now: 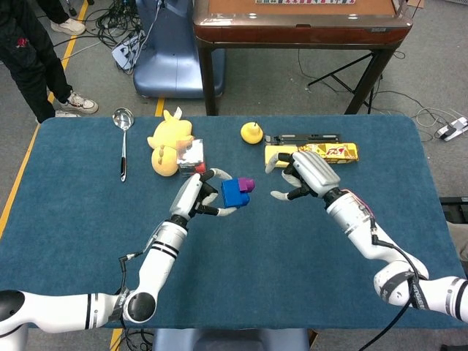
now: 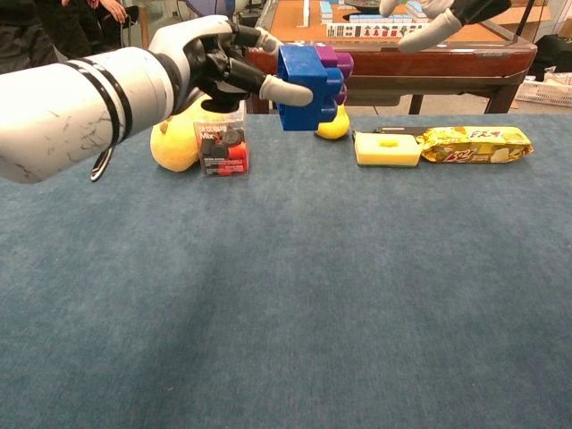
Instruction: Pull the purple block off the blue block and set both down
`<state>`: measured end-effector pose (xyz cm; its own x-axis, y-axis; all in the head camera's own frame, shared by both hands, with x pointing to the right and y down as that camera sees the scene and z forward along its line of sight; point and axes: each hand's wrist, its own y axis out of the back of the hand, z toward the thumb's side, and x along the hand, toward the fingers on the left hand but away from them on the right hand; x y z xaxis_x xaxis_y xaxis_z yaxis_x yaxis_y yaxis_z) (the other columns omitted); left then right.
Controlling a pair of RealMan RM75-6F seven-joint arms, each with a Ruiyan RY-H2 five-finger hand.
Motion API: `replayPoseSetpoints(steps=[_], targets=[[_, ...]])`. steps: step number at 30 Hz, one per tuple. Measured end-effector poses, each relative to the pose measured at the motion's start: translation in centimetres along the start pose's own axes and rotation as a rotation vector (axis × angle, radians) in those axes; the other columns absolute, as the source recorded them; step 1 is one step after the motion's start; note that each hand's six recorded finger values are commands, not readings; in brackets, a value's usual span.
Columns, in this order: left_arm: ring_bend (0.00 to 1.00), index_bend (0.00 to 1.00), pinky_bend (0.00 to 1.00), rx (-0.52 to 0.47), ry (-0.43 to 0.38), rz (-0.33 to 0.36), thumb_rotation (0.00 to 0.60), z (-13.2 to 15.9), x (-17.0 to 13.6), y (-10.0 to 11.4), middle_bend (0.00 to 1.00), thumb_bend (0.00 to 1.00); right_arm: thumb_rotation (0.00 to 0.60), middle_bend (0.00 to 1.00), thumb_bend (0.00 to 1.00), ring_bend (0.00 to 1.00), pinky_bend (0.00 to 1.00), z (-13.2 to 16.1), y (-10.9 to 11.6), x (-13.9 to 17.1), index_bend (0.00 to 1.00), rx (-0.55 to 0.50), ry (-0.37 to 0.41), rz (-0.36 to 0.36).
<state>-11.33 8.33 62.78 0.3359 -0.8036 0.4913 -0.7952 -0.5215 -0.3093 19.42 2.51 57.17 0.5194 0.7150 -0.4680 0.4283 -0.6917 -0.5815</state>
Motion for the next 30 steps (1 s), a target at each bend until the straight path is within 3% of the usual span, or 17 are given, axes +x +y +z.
replayPoseSetpoints(steps=[13,30], targets=[[1.00,0.65,1.00,-0.144,-0.007,0.026,0.600,0.3,-0.4,0.4,1.00,0.04,0.600,1.00,0.15,1.00,1.00,0.0,-0.1,-0.6,0.50,-0.066,-0.003,0.001],[1.00,0.67,1.00,-0.227,-0.042,0.015,0.600,1.3,-0.9,0.2,1.00,0.06,0.600,1.00,0.19,1.00,1.00,-0.2,-0.3,-1.5,0.51,-0.129,-0.006,0.028]])
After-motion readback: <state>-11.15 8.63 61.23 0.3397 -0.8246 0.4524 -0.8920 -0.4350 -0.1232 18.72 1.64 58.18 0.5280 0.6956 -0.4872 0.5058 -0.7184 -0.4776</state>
